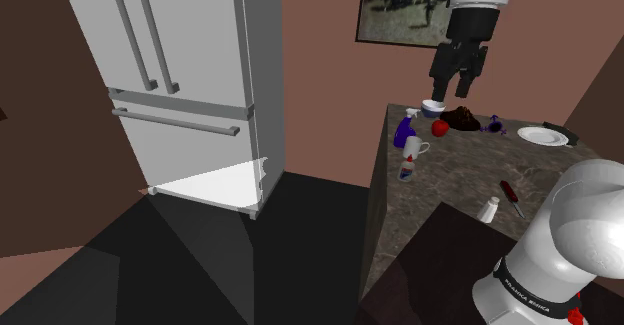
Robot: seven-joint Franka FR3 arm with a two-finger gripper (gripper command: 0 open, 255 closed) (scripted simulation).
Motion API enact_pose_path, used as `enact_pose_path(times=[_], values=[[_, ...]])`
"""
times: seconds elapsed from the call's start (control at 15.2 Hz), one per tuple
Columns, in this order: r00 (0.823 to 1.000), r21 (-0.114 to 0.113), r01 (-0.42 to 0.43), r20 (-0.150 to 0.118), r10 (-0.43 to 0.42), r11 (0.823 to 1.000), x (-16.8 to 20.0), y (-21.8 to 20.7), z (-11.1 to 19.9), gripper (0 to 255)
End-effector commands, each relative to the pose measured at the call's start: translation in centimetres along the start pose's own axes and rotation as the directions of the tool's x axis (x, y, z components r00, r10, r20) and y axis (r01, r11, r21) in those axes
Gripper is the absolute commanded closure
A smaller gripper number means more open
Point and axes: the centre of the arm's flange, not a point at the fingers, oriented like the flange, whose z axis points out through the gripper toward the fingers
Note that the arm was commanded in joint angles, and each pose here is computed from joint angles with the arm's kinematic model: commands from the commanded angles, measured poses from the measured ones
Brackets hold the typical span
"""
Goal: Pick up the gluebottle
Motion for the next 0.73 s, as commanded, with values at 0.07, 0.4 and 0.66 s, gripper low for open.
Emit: enact_pose_path(times=[0.07, 0.4, 0.66], values=[[1.0, -0.011, 0.019, 0.002, -0.019, 1.0, 0.3, 0.7, 1.0, 0], [0.994, -0.068, 0.113, 0.017, -0.113, 0.991, 2.1, 4.1, 5.7, 0], [0.982, -0.111, 0.189, 0.032, -0.186, 0.976, 3.6, 6.9, 9.4, 0]])
